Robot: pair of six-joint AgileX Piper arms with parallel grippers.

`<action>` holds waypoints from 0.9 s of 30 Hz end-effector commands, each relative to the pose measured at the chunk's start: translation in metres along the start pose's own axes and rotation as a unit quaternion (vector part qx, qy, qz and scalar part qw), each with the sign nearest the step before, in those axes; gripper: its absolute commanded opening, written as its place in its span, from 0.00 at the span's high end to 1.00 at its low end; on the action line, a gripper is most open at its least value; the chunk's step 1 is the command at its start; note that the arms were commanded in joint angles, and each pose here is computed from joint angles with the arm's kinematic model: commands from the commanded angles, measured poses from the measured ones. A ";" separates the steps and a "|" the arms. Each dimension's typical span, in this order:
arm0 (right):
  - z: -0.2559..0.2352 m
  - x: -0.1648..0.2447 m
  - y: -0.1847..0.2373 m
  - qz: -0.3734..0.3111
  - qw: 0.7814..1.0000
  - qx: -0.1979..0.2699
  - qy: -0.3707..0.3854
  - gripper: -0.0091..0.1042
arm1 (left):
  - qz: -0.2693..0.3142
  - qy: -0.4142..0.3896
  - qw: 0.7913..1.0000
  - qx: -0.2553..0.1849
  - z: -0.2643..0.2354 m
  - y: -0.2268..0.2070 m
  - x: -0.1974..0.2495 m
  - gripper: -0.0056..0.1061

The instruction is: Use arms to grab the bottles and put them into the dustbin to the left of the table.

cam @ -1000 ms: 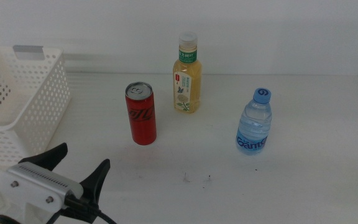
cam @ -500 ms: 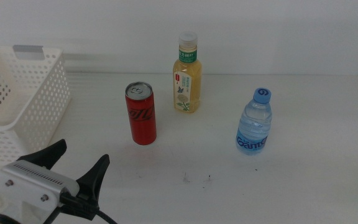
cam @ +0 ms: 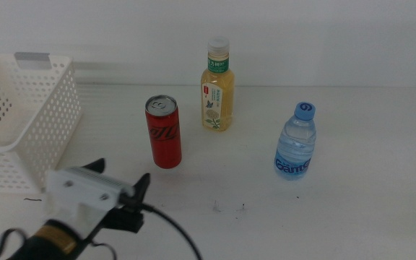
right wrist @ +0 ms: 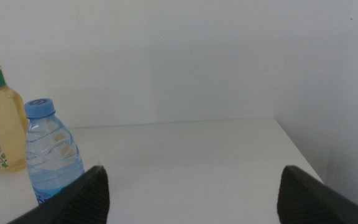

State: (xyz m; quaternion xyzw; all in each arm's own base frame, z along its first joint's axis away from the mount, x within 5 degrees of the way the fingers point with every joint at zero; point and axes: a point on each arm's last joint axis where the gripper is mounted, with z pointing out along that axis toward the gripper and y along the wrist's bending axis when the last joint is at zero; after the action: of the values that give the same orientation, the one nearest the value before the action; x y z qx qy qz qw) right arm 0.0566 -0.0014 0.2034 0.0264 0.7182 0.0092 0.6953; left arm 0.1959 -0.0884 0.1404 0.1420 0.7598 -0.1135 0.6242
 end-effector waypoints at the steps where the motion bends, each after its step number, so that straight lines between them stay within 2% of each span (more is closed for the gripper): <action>1: 0.000 0.000 -0.001 -0.007 1.000 0.004 -0.007 0.10 | -0.014 0.008 1.000 0.007 0.015 -0.003 0.006 0.11; 17: 0.000 0.000 -0.001 -0.007 1.000 0.004 -0.007 0.10 | -0.023 -0.035 0.999 0.033 0.092 -0.007 0.001 0.11; 27: 0.000 0.000 -0.001 -0.007 1.000 0.004 -0.007 0.10 | -0.021 -0.022 0.999 0.028 0.133 -0.001 0.005 0.11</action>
State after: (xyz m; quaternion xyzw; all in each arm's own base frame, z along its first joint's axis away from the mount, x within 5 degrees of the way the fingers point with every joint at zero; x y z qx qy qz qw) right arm 0.0566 -0.0014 0.2034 0.0264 0.7182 0.0092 0.6953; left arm 0.3116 -0.1346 0.1112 0.1459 0.7444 -0.1480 0.6346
